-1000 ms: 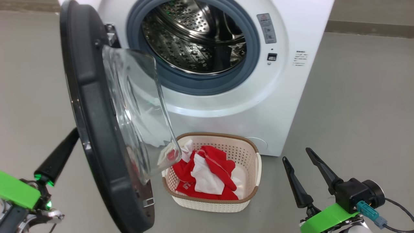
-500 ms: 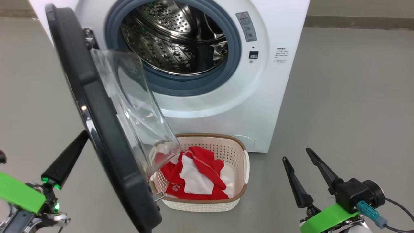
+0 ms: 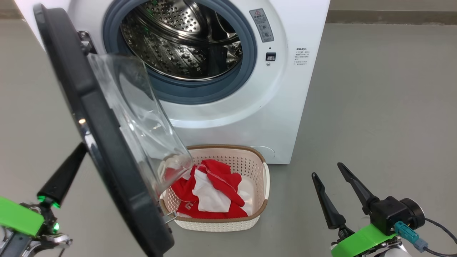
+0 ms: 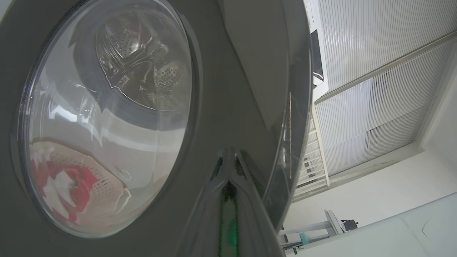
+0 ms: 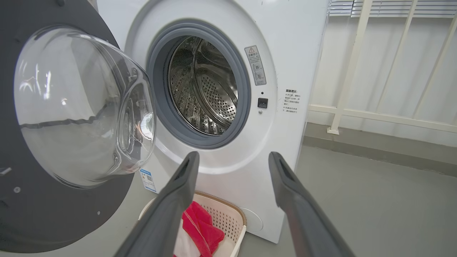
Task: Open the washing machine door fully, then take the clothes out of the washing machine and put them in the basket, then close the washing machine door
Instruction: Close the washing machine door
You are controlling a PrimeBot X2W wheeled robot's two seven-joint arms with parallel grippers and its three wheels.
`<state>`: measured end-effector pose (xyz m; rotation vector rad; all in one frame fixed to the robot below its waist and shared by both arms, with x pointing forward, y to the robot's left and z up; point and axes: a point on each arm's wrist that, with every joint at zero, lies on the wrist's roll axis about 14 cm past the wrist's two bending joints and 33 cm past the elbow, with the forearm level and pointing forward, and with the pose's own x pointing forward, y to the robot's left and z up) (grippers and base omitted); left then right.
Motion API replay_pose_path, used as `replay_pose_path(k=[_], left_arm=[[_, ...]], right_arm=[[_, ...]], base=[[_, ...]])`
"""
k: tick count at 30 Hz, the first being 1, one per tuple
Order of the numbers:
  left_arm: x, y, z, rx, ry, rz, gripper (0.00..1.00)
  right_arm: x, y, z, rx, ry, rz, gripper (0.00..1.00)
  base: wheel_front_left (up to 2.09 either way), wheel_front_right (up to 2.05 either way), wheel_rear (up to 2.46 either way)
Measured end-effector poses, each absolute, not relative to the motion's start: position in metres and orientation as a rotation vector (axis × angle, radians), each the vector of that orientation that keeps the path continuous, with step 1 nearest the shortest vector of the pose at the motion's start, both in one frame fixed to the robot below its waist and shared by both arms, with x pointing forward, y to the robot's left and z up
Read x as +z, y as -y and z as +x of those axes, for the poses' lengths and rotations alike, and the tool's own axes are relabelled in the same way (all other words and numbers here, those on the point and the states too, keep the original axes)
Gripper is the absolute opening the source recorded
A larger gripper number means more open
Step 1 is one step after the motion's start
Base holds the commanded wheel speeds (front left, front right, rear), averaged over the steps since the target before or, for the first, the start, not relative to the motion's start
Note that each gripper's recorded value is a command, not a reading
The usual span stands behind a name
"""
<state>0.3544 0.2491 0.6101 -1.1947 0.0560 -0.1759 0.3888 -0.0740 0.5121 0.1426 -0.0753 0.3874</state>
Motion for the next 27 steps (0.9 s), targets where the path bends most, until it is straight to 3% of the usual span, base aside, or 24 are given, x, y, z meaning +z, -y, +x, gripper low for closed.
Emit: replay_pose_path(k=[1, 3, 4, 5, 11, 20, 27], left_arm=[[0.61, -0.249, 0.354, -0.176, -0.056, -1.195, 0.13], [0.61, -0.258, 0.355, -0.136, -0.021, -1.168, 0.49], [0.611, -0.262, 0.355, -0.115, -0.002, -1.137, 0.8], [0.611, -0.267, 0.355, -0.09, 0.016, -1.104, 1.0], [0.597, -0.295, 0.347, 0.073, 0.094, -0.834, 1.0], [0.58, -0.296, 0.342, 0.176, 0.196, -0.678, 1.0], [0.555, -0.3, 0.329, 0.259, 0.239, -0.438, 1.0]], right_arm=[[0.512, 0.074, 0.389, 0.387, 0.075, 0.143, 1.0], [0.512, 0.074, 0.389, 0.386, 0.074, 0.143, 1.0], [0.512, 0.075, 0.389, 0.386, 0.074, 0.143, 1.0], [0.511, 0.075, 0.389, 0.386, 0.074, 0.143, 1.0], [0.511, 0.074, 0.39, 0.388, 0.073, 0.145, 1.0], [0.513, 0.07, 0.391, 0.394, 0.077, 0.151, 1.0], [0.518, 0.07, 0.391, 0.389, 0.091, 0.157, 1.0]], base=[[0.0, 0.0, 0.0], [0.0, 0.0, 0.0], [0.0, 0.0, 0.0], [0.0, 0.0, 0.0], [0.0, 0.0, 0.0], [0.0, 0.0, 0.0], [0.0, 0.0, 0.0]])
